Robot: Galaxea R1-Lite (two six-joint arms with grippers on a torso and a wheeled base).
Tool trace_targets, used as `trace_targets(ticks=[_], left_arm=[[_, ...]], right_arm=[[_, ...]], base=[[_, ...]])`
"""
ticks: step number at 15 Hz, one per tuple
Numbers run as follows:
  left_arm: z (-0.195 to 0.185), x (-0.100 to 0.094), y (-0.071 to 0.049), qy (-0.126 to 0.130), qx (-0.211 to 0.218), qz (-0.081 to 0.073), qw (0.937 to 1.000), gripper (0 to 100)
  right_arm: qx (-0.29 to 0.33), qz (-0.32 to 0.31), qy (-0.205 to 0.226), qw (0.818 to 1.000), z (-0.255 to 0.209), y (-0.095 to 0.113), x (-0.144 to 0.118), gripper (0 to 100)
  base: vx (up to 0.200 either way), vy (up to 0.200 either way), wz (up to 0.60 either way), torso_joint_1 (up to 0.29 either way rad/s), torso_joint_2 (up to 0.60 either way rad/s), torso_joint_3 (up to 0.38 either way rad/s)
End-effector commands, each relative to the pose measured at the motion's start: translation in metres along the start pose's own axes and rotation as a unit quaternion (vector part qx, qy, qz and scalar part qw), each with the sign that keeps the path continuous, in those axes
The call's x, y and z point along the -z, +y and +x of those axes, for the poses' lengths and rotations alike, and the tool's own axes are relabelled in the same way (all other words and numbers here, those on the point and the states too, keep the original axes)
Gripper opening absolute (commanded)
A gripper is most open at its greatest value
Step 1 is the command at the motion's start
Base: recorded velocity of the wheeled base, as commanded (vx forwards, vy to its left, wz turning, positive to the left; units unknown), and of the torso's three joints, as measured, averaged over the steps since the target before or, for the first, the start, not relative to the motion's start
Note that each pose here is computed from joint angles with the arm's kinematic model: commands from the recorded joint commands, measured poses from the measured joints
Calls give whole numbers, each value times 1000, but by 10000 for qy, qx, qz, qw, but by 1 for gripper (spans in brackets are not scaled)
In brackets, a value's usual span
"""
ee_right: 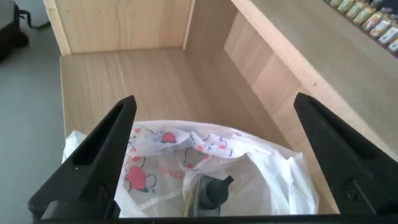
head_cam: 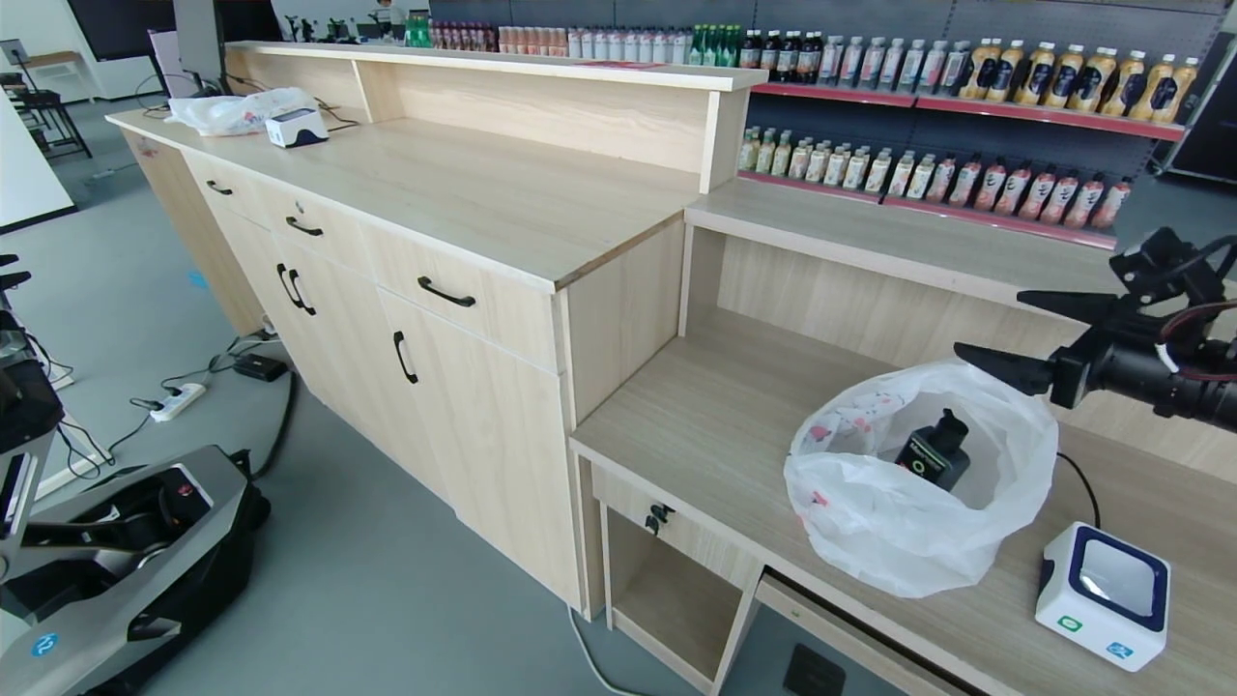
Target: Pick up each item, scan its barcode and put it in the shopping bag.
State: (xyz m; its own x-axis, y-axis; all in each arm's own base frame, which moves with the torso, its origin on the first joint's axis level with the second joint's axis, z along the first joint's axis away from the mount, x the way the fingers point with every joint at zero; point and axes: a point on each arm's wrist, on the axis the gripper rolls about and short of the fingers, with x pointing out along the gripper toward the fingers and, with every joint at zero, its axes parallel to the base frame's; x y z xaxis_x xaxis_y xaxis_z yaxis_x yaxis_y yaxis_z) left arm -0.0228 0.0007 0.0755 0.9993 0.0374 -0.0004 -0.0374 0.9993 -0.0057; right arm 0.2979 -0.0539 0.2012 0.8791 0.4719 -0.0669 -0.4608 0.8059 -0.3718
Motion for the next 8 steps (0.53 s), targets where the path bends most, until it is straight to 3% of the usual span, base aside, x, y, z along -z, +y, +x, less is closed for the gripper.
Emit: trace_targets(ticks=[1,5,7,8], left_arm=[[0,0,0,-2,-5,-2,10000,100],[0,0,0,-2,-5,-2,10000,100],[0,0,0,-2,-5,-2,10000,100],[0,0,0,-2,-5,-2,10000,100]], right_arm=[[363,-942,-772,9919,-68,28,-68,100],[427,-1266,-1338,9820,-105,49,-107,100],[864,-1089,-1161,9835,-114,53,-110,100],[1205,-878,-851,9852,-116,53,-107,100]], base=[[0,0,-600,2,2,7],[0,0,-600,1,1,4],[0,0,-600,0,5,2],[0,0,-600,-12,-7,7]])
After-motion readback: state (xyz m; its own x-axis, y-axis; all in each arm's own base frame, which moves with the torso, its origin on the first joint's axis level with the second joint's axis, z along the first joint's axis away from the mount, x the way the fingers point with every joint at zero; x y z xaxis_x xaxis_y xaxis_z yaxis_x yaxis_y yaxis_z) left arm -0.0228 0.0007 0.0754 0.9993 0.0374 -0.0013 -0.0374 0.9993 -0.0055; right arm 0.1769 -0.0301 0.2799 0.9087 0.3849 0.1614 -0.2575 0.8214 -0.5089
